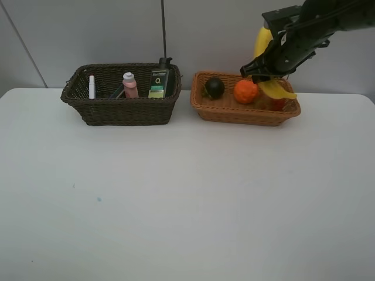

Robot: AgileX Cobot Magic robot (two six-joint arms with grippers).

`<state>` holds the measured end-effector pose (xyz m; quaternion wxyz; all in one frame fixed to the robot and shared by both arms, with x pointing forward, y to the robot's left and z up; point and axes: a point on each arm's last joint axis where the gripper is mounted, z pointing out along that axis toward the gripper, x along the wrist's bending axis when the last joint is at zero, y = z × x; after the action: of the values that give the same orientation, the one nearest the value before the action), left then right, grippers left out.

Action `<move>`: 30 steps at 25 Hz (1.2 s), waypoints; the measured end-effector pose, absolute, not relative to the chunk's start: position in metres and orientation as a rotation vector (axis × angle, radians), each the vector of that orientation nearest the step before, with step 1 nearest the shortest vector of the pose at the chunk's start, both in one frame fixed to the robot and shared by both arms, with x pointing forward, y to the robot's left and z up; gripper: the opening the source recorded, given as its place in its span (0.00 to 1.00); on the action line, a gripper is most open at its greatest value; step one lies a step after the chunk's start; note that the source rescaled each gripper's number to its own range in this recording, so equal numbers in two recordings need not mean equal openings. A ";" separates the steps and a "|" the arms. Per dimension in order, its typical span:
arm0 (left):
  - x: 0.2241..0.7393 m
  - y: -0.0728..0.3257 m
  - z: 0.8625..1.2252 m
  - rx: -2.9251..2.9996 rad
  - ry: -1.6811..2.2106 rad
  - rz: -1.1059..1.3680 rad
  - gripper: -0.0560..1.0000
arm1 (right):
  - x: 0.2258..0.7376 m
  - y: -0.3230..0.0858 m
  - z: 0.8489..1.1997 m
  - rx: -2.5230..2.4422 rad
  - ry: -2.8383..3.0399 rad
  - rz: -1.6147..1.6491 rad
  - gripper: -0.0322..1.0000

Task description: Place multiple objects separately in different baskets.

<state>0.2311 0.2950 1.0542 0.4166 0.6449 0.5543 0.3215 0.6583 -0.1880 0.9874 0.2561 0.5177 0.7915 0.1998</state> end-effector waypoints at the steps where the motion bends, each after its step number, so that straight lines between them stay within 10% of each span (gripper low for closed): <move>1: 0.231 0.295 1.054 1.619 1.391 0.807 0.96 | 0.664 -0.186 0.983 1.405 2.148 0.547 0.03; 4: 0.231 0.295 1.054 1.619 1.391 0.807 0.96 | 0.678 -0.181 0.970 1.410 2.152 0.550 0.14; 8: 0.231 0.295 1.054 1.619 1.391 0.807 0.96 | 0.683 -0.180 0.954 1.422 2.173 0.525 0.75; 11: 0.231 0.295 1.054 1.619 1.391 0.807 0.96 | 0.683 -0.179 0.953 1.424 2.174 0.524 0.94; 21: 0.231 0.295 1.054 1.619 1.391 0.807 0.96 | 0.665 -0.193 0.995 1.609 2.105 0.487 1.00; 30: 0.231 0.295 1.054 1.619 1.391 0.807 0.96 | 0.637 -0.284 1.059 1.897 1.866 0.365 1.00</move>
<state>0.2311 0.2950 1.0542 0.4166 0.6449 0.5543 0.3215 0.6369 -0.2835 1.0592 0.2258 0.6880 0.6768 0.1324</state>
